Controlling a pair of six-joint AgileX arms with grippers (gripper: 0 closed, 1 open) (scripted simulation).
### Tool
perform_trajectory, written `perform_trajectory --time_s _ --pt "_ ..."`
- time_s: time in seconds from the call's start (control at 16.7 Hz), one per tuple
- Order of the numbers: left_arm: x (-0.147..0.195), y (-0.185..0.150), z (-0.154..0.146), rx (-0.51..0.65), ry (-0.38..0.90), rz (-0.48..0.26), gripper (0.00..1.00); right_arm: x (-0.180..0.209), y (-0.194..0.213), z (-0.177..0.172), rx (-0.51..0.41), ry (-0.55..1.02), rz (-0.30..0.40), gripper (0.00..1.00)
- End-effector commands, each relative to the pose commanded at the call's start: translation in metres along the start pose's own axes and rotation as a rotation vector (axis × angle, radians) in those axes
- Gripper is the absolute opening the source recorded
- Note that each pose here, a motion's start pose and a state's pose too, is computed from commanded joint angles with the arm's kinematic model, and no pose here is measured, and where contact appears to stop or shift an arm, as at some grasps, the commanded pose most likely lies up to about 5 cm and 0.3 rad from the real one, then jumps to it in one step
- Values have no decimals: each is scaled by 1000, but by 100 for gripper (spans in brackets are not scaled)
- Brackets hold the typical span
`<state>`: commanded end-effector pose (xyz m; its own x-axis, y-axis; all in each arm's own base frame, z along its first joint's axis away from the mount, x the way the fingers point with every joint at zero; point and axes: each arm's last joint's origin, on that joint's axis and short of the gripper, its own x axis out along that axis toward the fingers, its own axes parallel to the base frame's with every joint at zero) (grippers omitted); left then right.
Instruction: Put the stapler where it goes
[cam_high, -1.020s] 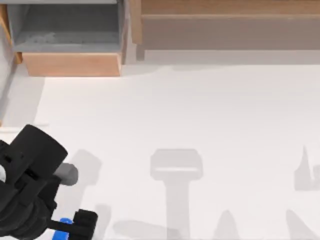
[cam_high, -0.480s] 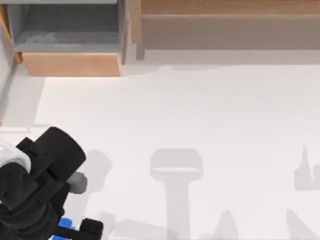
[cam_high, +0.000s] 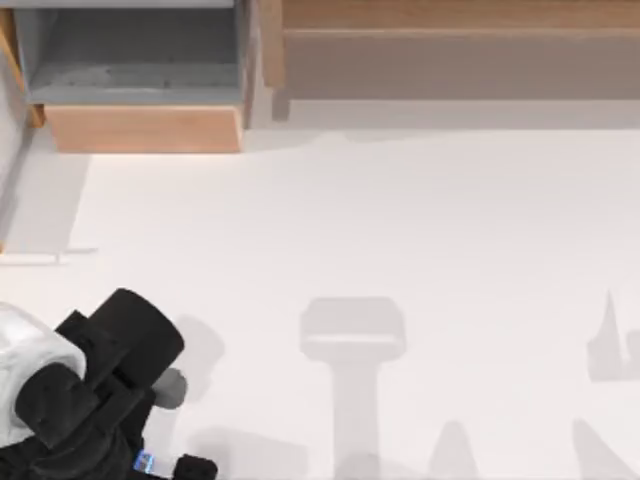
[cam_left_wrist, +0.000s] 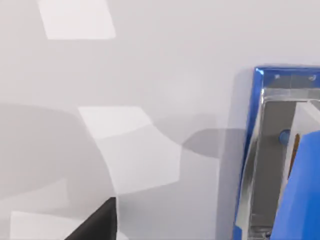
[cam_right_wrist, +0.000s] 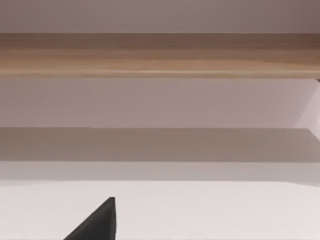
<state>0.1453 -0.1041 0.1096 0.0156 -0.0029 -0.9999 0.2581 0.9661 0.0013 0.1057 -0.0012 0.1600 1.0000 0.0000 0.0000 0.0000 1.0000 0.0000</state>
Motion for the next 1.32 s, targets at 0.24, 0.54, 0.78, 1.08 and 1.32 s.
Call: perform_trajectory --time_s 0.24,0.54,0.78,1.08,1.32 --pt "2 0 -1 0 4 1 100 0 0 0 0 0 0 100" --pt "2 0 -1 0 4 1 62 0 0 0 0 0 0 100" --pt "2 0 -1 0 4 1 32 0 0 0 0 0 0 100" --pt "2 0 -1 0 4 1 0 0 0 0 0 0 0 100" --pt "2 0 -1 0 4 1 0 0 0 0 0 0 0 100"
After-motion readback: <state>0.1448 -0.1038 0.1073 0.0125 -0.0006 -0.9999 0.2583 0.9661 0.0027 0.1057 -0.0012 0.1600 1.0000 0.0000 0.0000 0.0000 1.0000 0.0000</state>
